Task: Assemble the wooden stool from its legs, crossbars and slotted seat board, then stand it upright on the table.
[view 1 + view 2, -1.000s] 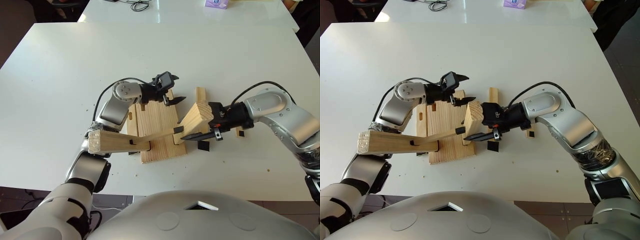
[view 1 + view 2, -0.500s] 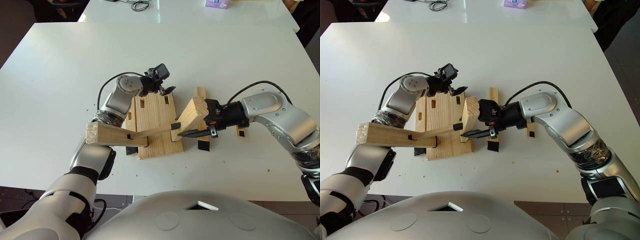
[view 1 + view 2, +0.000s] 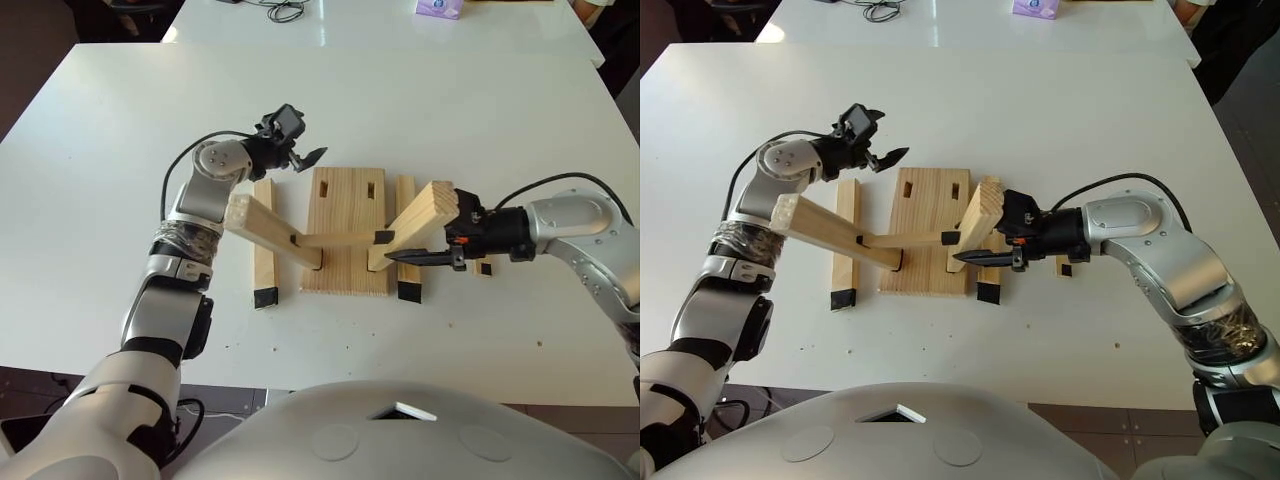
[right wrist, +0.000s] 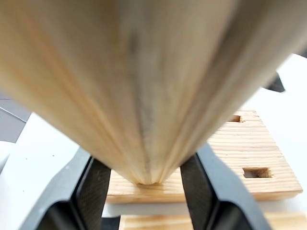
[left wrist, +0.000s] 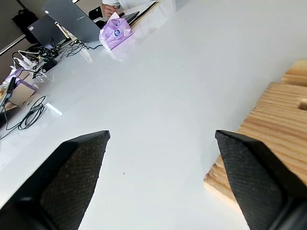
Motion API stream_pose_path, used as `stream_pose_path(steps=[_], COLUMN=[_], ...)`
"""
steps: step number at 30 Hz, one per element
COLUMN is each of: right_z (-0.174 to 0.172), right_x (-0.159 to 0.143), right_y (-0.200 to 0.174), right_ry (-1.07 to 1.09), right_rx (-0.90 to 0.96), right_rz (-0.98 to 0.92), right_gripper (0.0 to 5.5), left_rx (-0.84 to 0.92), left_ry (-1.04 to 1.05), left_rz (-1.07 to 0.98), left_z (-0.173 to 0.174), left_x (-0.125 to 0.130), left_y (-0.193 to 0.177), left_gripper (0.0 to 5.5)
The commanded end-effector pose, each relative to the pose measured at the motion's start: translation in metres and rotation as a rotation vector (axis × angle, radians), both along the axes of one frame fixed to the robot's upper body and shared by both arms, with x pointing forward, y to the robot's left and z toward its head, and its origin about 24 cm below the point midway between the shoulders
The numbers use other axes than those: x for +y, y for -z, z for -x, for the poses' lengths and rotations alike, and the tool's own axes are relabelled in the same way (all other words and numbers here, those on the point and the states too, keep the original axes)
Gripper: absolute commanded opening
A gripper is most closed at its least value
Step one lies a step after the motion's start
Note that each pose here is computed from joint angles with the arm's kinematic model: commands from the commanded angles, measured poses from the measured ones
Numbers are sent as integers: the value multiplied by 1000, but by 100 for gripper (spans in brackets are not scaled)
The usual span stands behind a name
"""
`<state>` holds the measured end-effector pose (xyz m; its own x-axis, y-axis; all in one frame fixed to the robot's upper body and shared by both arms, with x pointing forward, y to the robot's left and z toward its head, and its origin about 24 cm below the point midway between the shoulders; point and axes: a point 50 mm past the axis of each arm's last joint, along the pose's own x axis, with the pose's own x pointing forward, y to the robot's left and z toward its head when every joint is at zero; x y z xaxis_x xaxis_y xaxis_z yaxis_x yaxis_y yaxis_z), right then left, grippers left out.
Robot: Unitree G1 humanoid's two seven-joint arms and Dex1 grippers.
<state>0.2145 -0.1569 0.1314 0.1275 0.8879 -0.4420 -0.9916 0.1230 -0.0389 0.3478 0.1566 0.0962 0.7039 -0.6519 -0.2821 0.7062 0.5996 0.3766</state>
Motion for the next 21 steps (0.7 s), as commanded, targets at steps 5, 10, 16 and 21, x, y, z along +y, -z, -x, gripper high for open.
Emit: stream_pose_path(steps=[5, 10, 16, 21], right_z=[10, 11, 6, 7], right_x=[-31, -22, -17, -3], right_y=[33, 35, 39, 43], right_ry=[139, 104, 86, 57], right_rx=[105, 85, 59, 50], right_rz=[221, 182, 187, 122], right_gripper=[203, 203, 203, 203], left_rx=[-15, -10, -3, 7], left_ry=[-26, -14, 4, 18], left_rz=[14, 21, 22, 24], left_z=[6, 9, 11, 14], left_x=[15, 10, 7, 4], left_y=[-2, 0, 2, 4], left_gripper=[409, 409, 409, 409])
